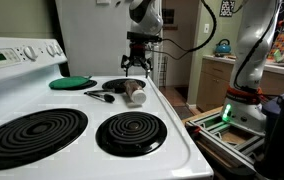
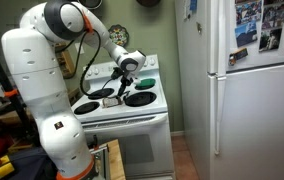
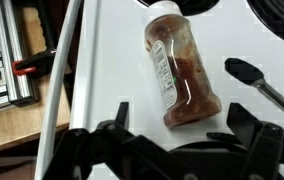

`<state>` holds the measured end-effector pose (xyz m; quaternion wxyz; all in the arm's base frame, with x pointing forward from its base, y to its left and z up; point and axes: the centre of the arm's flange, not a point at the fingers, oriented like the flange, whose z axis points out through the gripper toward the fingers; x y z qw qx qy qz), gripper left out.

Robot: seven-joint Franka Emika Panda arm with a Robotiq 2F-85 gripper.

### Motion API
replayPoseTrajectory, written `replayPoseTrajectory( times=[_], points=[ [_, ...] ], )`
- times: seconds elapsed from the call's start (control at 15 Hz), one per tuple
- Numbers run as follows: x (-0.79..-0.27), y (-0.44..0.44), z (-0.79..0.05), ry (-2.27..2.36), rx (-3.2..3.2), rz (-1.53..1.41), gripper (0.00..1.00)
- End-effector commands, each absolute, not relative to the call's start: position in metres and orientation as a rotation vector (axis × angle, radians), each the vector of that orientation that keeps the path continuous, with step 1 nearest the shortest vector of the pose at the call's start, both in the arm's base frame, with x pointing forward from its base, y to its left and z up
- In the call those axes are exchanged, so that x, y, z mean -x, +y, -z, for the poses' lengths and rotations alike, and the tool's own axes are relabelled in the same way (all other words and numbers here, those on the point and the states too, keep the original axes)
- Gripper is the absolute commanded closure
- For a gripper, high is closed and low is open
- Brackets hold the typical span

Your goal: Turn the ketchup bottle to stand on its white lid

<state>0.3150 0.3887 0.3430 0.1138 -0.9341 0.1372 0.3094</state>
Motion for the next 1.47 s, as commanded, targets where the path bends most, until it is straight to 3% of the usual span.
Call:
replayPoseTrajectory(
  times=[0.0, 1.4],
  points=[
    [-0.326, 0.391, -0.332, 0.355, 2.667, -0.98, 0.0],
    [-0.352, 0.411, -0.268, 0.449, 2.49, -1.441, 0.0]
  ],
)
